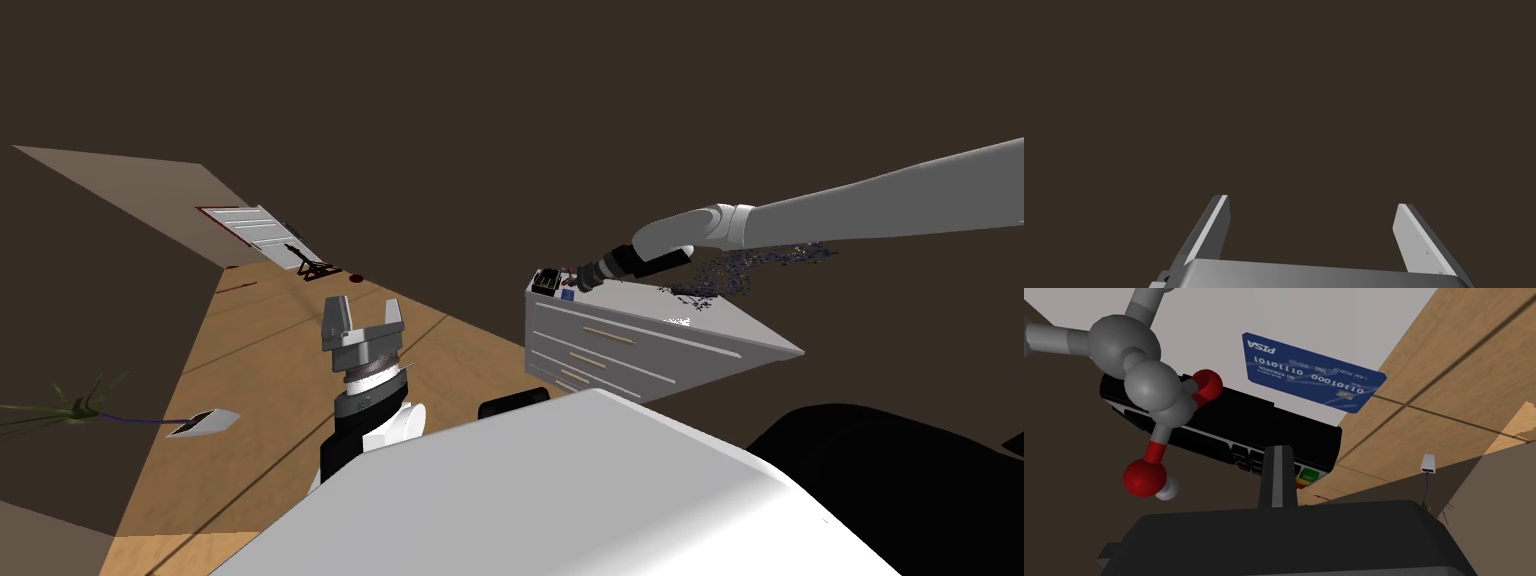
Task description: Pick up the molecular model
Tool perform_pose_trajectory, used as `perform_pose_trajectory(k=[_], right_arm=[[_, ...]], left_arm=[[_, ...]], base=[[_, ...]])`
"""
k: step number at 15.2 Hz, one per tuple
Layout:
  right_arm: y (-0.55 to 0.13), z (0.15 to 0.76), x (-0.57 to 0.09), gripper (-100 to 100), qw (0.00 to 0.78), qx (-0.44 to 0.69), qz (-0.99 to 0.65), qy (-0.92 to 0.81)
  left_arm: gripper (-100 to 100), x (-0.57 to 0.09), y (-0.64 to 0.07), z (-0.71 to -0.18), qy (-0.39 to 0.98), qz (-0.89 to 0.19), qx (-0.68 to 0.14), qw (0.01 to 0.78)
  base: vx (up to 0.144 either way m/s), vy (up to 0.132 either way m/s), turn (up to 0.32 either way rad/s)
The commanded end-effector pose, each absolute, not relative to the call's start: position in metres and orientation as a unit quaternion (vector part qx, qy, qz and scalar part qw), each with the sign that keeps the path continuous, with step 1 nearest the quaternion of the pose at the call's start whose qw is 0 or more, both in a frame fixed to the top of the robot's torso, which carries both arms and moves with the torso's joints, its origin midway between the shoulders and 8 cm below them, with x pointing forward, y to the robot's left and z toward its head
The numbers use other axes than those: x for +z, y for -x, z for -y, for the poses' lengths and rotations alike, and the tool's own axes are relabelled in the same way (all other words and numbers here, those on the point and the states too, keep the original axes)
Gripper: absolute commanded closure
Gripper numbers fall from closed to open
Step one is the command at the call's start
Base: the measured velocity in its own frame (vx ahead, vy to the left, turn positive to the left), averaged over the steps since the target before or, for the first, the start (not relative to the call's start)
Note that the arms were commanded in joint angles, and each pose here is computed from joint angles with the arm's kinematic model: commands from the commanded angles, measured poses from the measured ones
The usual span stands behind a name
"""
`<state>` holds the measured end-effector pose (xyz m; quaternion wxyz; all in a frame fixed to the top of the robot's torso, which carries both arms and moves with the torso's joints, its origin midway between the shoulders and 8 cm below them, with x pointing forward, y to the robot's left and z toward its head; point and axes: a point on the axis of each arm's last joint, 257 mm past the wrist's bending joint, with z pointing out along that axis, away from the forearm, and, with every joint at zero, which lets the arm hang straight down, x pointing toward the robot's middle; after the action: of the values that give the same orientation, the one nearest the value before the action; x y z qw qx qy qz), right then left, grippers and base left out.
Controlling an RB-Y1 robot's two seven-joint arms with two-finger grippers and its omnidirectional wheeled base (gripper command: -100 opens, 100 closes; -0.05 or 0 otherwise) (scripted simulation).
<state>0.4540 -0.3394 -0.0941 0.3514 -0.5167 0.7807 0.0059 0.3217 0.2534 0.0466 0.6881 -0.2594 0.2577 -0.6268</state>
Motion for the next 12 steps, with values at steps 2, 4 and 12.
perform_pose_trajectory(k=[2,4,12], right_arm=[[-0.458,0.333,-0.093,-100,0.342,-0.008,-0.768,0.541],[-0.464,0.332,-0.085,-100,0.341,-0.014,-0.766,0.545],[-0.458,0.346,-0.091,100,0.338,-0.002,-0.784,0.520]], left_arm=[[0,0.047,-0.322,-0.253,0.259,-0.258,-0.627,0.688],[0,0.047,-0.322,-0.253,0.259,-0.258,-0.627,0.688],[0,0.047,-0.322,-0.253,0.259,-0.258,-0.627,0.688]], base=[[-0.038,-0.080,0.162],[0.010,-0.165,0.189],[0.069,-0.039,-0.039]])
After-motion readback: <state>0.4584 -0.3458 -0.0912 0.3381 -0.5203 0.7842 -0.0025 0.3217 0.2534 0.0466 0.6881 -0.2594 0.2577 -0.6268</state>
